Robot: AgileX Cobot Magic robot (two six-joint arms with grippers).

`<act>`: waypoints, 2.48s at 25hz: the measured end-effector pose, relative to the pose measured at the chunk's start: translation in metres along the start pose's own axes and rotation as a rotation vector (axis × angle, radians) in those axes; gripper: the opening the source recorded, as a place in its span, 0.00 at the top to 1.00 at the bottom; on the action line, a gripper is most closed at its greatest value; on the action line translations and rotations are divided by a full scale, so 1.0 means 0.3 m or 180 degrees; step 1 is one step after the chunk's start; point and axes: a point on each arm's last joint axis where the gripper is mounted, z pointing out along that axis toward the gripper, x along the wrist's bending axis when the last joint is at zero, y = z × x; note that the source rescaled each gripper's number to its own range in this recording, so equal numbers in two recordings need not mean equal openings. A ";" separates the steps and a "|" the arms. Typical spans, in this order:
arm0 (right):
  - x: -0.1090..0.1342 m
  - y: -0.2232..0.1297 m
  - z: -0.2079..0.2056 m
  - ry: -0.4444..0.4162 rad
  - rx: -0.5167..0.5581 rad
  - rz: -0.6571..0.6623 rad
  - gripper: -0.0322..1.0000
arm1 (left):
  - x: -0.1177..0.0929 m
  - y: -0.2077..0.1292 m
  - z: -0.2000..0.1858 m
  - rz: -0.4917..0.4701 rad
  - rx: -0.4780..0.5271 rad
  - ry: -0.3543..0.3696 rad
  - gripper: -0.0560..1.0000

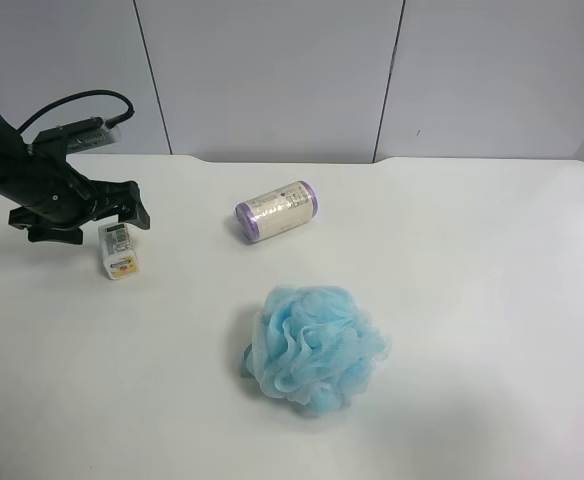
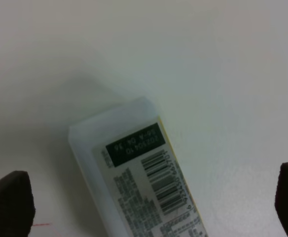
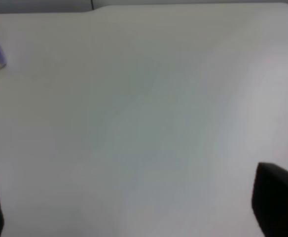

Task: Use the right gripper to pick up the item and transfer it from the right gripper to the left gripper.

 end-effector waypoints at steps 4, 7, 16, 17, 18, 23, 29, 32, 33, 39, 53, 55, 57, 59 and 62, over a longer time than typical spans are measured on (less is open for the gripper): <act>0.000 0.000 0.000 0.0000 0.0000 0.0000 0.00 | -0.001 -0.003 0.000 0.0000 0.0033 -0.0008 0.01; 0.000 0.000 0.000 0.0000 0.0000 0.0000 0.00 | -0.005 -0.010 -0.006 0.0002 0.0116 -0.0037 0.01; 0.000 0.000 0.000 0.0000 0.0000 0.0000 0.00 | -0.047 0.013 -0.165 0.0125 0.0082 -0.0231 0.01; 0.000 0.000 0.000 0.0000 0.0000 0.0000 0.00 | -0.052 0.017 -0.192 0.0167 0.0059 -0.0248 0.01; 0.000 0.000 0.000 0.0000 0.0000 0.0000 0.00 | -0.056 0.019 -0.215 0.0201 0.0034 -0.0261 0.01; 0.000 0.000 0.000 0.0000 0.0000 0.0000 0.00 | -0.078 0.026 -0.343 0.0350 -0.0118 -0.0337 0.00; 0.000 0.000 0.000 0.0000 0.0000 0.0000 0.00 | -0.097 0.015 -0.453 0.0432 -0.0193 -0.0436 0.00; 0.000 0.000 0.000 0.0000 0.0000 0.0000 0.00 | -0.103 -0.001 -0.486 0.0463 -0.0119 -0.0483 0.00; 0.000 0.000 0.000 0.0000 0.0000 0.0000 0.00 | -0.105 -0.005 -0.495 0.0472 -0.0101 -0.0495 0.00; 0.000 0.000 0.000 0.0000 0.0000 0.0000 0.00 | -0.111 -0.030 -0.531 0.0516 0.0057 -0.0556 0.00; 0.000 0.000 0.000 0.0000 0.0000 0.0000 0.00 | -0.105 -0.098 -0.686 0.0849 0.0144 -0.0459 0.00; 0.000 0.000 0.000 0.0000 0.0000 0.0000 0.00 | -0.101 -0.116 -0.735 0.0896 0.0075 -0.0405 0.00; 0.000 0.000 0.000 0.0000 0.0000 0.0000 0.00 | -0.098 -0.138 -0.784 0.0888 0.0022 -0.0379 0.00; 0.000 0.000 0.000 0.0000 0.0000 0.0000 0.00 | -0.096 -0.164 -0.835 0.0889 -0.0054 -0.0357 0.00; 0.000 0.000 0.000 0.0000 0.0000 0.0000 0.00 | -0.094 -0.206 -0.906 0.0897 -0.0153 -0.0368 0.00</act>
